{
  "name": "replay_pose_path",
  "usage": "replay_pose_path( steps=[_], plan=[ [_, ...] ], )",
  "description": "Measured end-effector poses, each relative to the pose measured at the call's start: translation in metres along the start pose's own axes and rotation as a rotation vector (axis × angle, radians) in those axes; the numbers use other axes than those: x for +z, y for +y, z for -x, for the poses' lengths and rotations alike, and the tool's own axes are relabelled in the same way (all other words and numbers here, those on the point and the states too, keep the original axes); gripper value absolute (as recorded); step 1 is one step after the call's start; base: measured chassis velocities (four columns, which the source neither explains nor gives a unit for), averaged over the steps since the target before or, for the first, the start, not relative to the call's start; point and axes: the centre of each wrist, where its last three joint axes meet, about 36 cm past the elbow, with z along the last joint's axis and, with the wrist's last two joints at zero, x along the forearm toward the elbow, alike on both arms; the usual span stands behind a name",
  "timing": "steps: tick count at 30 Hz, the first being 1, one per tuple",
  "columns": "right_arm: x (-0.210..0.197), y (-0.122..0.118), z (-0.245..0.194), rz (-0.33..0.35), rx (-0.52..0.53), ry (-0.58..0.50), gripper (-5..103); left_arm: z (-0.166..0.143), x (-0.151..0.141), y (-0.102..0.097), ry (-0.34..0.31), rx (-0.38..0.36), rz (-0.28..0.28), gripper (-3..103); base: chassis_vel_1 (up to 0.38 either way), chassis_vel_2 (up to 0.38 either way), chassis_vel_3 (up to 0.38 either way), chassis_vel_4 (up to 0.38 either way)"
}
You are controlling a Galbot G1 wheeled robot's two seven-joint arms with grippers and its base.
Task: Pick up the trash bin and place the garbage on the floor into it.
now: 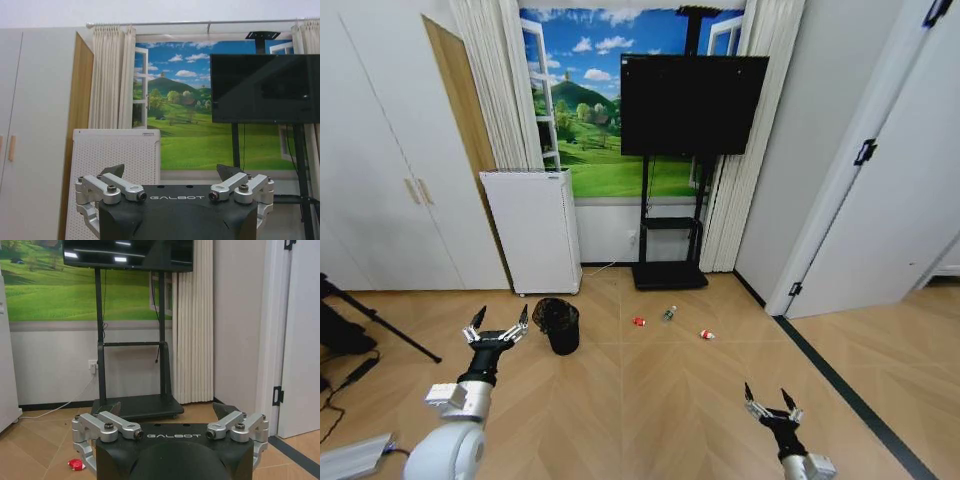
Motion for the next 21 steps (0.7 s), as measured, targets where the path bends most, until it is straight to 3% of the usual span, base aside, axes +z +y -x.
replay_pose_path(
  steps=[21],
  plan=[
    [0.0035, 0.0003, -0.0013, -0.003, -0.013, 0.001, 100, -0.0017, -0.0034, 0.0012, -0.007, 0.003, 0.006, 100, -0.357, 0.363, 0.357, -0.358]
  ],
)
